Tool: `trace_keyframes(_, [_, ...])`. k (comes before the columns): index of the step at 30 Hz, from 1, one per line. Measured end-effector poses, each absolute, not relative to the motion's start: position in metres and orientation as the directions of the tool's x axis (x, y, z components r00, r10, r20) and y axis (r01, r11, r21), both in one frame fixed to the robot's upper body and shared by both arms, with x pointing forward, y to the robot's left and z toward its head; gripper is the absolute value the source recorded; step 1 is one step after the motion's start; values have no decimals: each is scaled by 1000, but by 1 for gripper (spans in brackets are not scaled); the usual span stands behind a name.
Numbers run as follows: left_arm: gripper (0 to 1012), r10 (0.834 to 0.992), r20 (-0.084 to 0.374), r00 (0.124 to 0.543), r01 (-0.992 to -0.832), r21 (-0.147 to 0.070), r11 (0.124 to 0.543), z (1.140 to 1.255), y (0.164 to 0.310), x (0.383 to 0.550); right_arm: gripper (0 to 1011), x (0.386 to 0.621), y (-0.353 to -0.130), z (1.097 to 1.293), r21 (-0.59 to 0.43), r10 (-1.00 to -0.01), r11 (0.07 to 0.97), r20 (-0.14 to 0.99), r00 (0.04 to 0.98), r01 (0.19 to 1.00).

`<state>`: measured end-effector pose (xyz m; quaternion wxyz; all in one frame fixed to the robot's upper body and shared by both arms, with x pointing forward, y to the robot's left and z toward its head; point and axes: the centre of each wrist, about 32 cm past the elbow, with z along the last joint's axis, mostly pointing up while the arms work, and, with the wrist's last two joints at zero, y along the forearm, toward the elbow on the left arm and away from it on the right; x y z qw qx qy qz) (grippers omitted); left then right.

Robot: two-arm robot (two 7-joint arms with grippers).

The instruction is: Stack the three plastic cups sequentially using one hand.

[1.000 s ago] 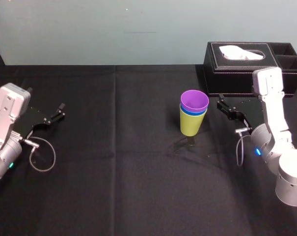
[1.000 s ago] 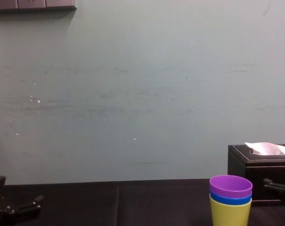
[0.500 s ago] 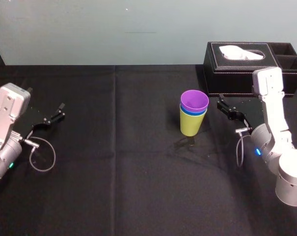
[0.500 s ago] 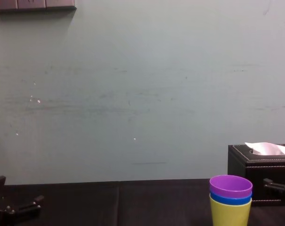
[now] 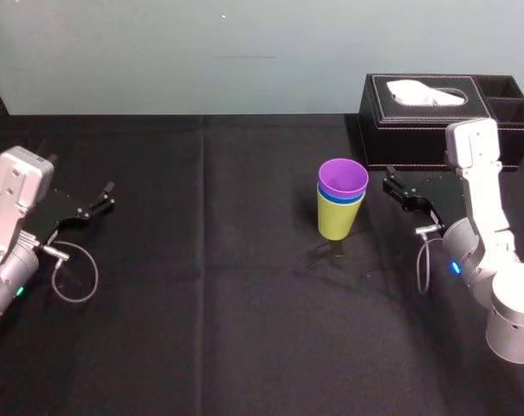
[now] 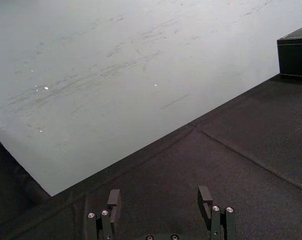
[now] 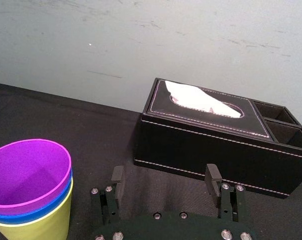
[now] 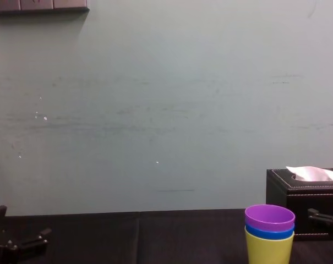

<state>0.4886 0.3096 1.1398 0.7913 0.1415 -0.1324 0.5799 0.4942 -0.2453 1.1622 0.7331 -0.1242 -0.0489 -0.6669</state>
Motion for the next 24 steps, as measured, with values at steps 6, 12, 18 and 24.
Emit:
trace_keyframes(6, [1011, 880, 374, 292, -955, 70, 287, 1140, 310, 489, 1003, 494, -245, 1162, -117, -966, 80, 237, 106, 990])
trace_keyframes(12, [1011, 880, 374, 292, -955, 70, 287, 1140, 310, 489, 1003, 494, -245, 1162, -117, -966, 80, 237, 106, 990])
trace_keyframes(18, [1011, 880, 374, 292, -955, 70, 287, 1140, 310, 489, 1003, 494, -245, 1162, -117, -966, 80, 237, 106, 990])
trace_keyframes(24, [1011, 880, 374, 292, -955, 70, 287, 1140, 310, 489, 1003, 494, -245, 1162, -117, -966, 80, 237, 106, 990])
